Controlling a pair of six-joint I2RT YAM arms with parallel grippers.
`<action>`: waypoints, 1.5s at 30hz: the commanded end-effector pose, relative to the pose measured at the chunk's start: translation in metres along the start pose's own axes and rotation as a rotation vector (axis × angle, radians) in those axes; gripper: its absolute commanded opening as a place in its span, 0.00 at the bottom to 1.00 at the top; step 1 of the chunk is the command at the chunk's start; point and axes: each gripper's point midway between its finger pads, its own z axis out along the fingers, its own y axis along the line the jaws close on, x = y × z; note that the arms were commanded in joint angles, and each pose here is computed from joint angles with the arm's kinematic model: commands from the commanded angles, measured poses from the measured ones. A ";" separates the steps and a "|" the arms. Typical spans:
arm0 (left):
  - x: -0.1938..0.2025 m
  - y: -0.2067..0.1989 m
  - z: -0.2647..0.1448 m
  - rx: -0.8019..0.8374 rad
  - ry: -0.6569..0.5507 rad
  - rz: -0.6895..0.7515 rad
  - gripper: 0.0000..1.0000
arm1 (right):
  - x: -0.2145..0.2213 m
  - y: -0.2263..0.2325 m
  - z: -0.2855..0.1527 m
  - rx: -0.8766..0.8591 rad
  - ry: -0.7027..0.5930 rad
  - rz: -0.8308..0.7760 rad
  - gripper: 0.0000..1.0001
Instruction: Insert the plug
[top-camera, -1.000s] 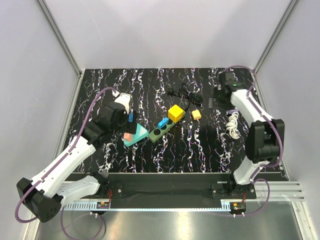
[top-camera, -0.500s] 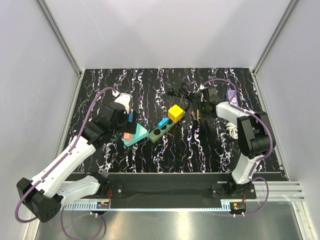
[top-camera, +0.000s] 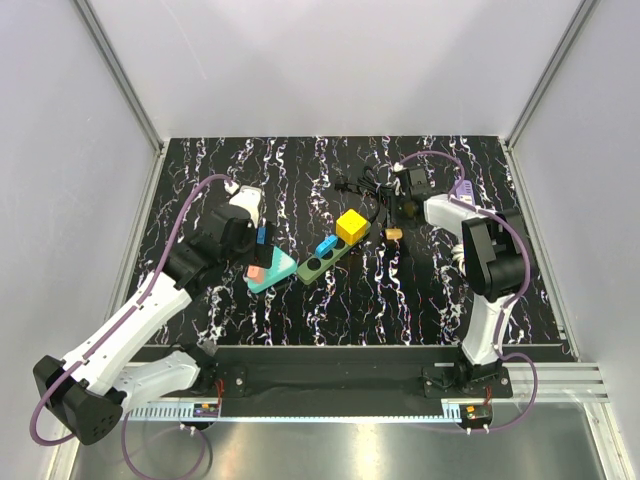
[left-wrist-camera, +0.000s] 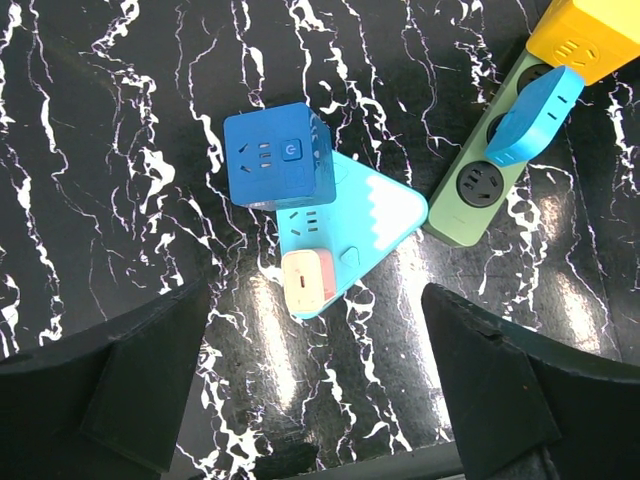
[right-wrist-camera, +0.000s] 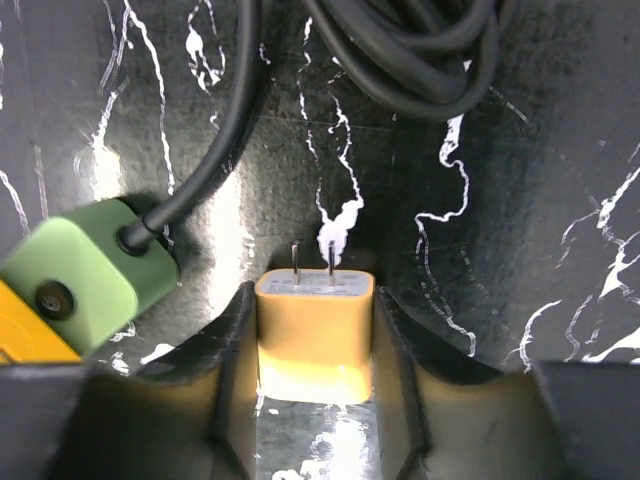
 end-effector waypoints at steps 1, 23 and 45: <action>-0.020 -0.018 -0.007 0.091 -0.060 -0.043 0.90 | -0.011 0.007 -0.013 0.000 -0.026 -0.036 0.26; -0.131 -0.121 -0.049 0.876 0.100 -0.386 0.76 | -0.022 0.159 -0.281 -0.533 -0.509 -0.404 0.01; -0.060 -0.182 -0.033 1.035 0.351 -0.423 0.65 | 0.001 0.230 -0.302 -0.645 -0.547 -0.515 0.00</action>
